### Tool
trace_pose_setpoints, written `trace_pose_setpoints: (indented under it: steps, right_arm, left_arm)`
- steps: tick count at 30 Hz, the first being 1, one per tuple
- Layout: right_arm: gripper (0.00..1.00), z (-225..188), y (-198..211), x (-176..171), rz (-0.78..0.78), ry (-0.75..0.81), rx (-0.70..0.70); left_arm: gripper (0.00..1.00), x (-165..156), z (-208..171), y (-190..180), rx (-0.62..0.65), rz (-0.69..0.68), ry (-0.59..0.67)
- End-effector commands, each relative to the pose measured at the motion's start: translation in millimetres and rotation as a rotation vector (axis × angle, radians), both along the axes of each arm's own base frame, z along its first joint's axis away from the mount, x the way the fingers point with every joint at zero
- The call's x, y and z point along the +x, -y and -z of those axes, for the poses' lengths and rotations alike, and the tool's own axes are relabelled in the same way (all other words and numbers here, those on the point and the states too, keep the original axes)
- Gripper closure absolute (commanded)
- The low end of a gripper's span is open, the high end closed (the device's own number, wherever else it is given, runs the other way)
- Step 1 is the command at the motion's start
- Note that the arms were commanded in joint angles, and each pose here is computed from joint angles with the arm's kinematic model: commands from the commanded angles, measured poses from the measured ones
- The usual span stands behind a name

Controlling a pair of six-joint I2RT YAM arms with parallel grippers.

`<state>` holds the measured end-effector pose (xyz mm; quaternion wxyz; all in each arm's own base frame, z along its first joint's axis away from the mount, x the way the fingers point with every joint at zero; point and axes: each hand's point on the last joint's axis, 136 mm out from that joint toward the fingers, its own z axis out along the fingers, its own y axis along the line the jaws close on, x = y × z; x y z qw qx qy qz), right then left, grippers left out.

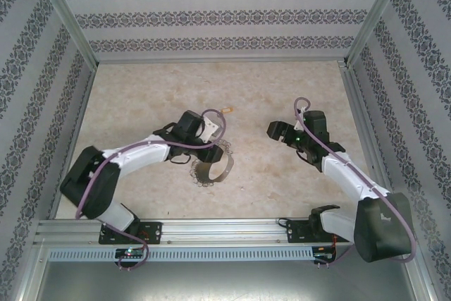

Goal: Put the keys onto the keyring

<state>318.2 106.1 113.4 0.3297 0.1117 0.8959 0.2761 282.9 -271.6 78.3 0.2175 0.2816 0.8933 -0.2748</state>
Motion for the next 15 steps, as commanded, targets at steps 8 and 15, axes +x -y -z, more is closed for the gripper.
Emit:
trace_pose_setpoints:
  steps: [8,15]
  right_arm:
    - [0.14,13.1,-8.3,1.5,0.0,-0.055,-0.005]
    - [0.14,16.5,-12.1,3.8,-0.01,-0.068,-0.011]
  left_arm:
    - [0.71,10.5,8.6,36.5,-0.013,0.161,0.038]
    - [0.74,15.3,18.8,36.7,0.006,0.18,0.074]
